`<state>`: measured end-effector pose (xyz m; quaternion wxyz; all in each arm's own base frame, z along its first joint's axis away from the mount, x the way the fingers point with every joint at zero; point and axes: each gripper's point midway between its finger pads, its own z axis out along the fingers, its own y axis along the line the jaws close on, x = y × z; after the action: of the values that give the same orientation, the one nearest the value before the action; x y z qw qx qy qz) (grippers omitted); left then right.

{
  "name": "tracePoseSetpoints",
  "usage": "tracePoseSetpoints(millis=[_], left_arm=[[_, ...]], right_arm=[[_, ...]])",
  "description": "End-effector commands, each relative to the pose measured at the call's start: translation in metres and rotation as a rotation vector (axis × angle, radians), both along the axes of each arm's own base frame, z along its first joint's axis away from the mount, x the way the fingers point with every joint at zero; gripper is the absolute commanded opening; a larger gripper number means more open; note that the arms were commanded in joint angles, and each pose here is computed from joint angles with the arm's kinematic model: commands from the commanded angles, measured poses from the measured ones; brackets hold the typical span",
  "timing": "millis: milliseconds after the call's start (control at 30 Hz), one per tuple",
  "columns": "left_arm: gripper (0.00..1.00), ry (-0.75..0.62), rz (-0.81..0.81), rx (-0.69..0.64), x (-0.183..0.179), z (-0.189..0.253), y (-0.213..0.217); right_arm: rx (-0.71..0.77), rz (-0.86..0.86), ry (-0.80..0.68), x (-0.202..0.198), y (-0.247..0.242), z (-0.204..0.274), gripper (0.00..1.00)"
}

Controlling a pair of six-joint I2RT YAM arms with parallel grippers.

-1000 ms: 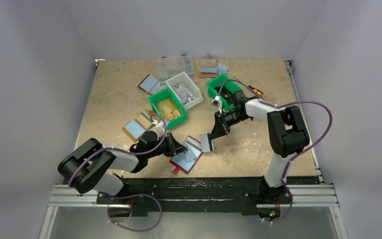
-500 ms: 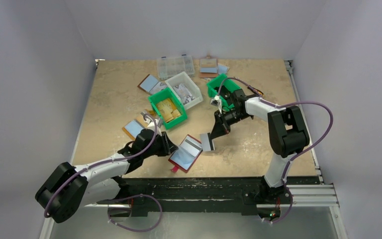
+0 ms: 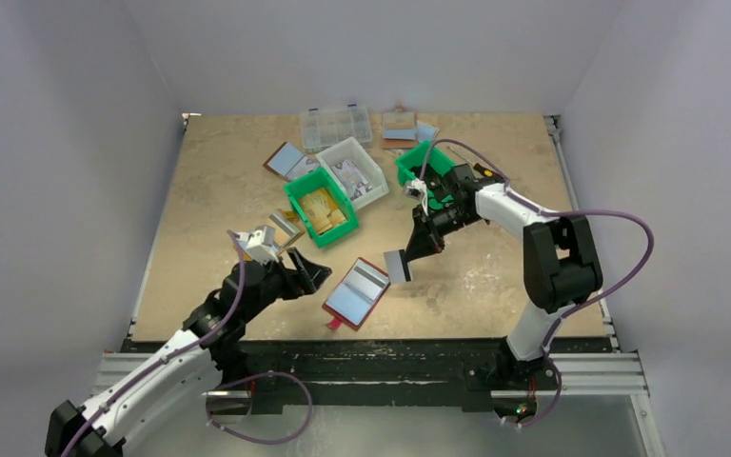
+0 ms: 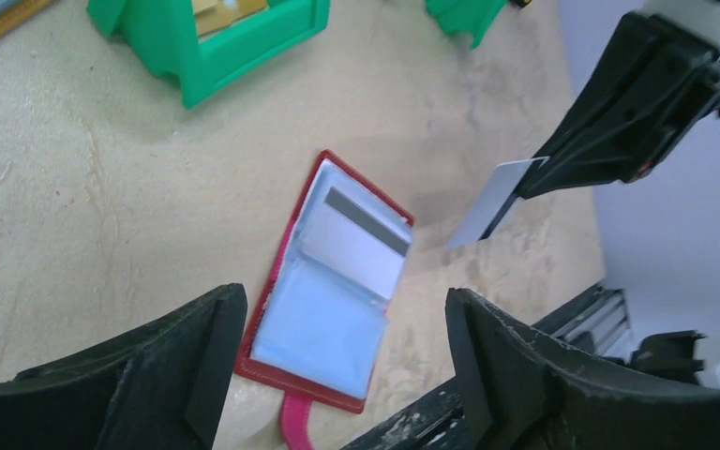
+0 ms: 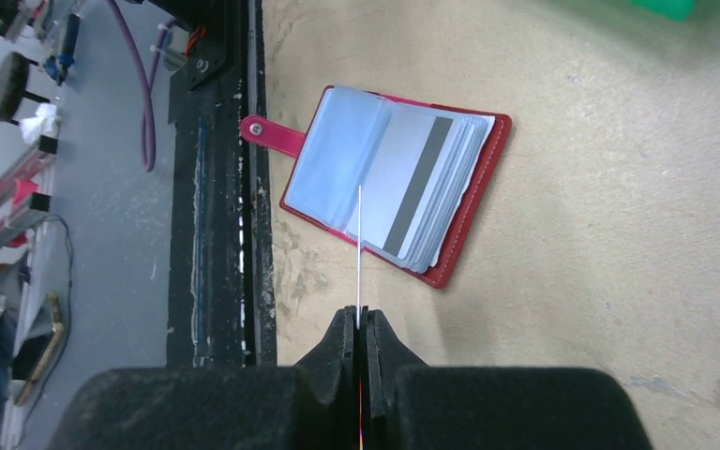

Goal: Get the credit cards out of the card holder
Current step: Place the credit card in the storage box.

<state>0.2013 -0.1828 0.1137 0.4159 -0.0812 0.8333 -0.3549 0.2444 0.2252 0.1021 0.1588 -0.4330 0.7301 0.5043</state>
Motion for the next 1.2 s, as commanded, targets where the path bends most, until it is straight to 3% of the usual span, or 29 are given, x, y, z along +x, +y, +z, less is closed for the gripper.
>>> tracePoseSetpoints(millis=[0, 200, 433, 567, 800, 1167], left_arm=[[0.87, -0.020, 0.066, -0.087, -0.002, 0.015, 0.009], [0.88, -0.091, 0.004, -0.125, -0.002, 0.052, -0.002], [0.88, -0.097, -0.056, 0.014, 0.003, 0.077, -0.004], [0.88, -0.096, -0.072, 0.009, 0.004, 0.076, -0.008], [0.88, -0.126, -0.064, -0.053, 0.008, 0.080, -0.014], [0.89, -0.191, -0.010, -0.008, 0.018, 0.094, -0.003]], right_arm=[[0.011, 0.011, -0.183, 0.010, -0.004, 0.029, 0.00], [0.006, 0.006, -0.324, 0.016, -0.008, 0.051, 0.00], [-0.082, -0.008, -0.471, 0.043, -0.016, 0.081, 0.00], [-0.141, 0.003, -0.642, 0.073, -0.022, 0.113, 0.00], [-0.054, 0.153, -0.986, 0.098, -0.004, 0.165, 0.00], [-0.053, 0.269, -1.312, 0.151, 0.024, 0.203, 0.00]])
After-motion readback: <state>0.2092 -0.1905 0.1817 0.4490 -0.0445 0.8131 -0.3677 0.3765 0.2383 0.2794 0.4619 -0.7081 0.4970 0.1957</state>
